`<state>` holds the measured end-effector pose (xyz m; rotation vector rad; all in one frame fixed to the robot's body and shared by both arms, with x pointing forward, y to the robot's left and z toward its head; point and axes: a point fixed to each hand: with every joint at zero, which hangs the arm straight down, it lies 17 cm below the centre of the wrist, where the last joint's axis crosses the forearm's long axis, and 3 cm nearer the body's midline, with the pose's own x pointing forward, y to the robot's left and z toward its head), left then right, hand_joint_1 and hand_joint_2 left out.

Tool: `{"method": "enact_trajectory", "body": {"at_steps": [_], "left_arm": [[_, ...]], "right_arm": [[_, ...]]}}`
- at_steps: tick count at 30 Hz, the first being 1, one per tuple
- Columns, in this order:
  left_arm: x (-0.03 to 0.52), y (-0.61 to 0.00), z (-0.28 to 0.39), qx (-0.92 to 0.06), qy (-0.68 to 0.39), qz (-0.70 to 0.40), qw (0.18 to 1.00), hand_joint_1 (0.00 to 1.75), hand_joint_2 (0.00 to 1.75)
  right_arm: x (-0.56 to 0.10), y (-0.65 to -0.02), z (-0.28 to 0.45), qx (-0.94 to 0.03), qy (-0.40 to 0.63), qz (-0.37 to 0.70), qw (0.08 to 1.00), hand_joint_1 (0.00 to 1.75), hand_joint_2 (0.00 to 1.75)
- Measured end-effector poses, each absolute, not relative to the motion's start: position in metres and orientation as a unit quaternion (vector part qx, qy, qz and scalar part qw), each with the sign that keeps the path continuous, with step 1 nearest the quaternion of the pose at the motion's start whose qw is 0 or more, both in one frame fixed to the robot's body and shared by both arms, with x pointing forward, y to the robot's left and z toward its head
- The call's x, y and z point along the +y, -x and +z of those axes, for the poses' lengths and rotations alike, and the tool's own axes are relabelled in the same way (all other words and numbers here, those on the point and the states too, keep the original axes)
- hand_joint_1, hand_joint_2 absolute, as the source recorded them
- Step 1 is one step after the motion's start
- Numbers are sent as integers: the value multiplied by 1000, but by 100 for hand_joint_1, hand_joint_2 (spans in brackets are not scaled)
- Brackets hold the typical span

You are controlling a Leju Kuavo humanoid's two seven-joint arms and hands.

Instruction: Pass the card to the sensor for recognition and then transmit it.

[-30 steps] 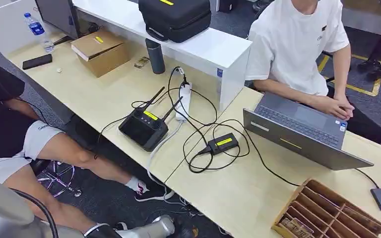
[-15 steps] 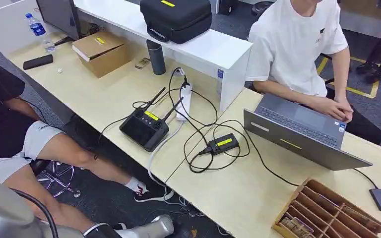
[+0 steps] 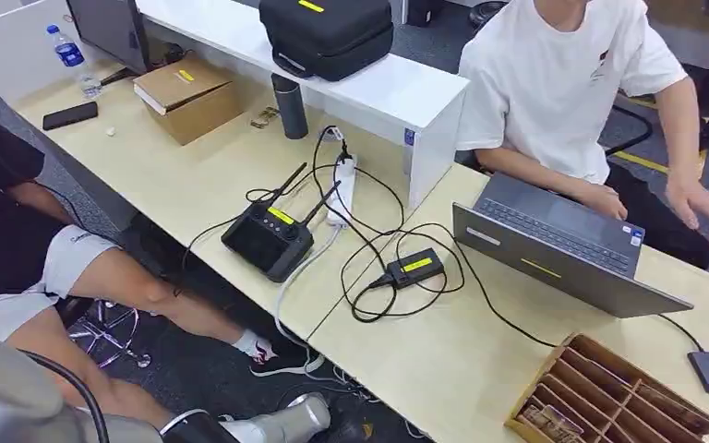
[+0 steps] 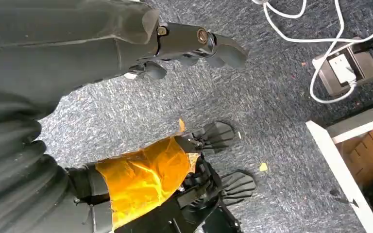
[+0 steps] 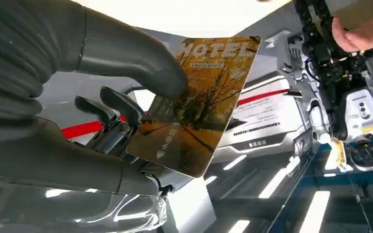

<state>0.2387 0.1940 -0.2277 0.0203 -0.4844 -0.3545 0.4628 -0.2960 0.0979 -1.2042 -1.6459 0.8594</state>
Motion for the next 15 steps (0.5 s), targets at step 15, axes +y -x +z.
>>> {"method": "enact_trajectory", "body": {"at_steps": [15], "left_arm": [[190,-247,-224,-225,-11,-196,954,0,175]], "right_arm": [[-248,-522,203,-717,490,336,365,175,175]]}}
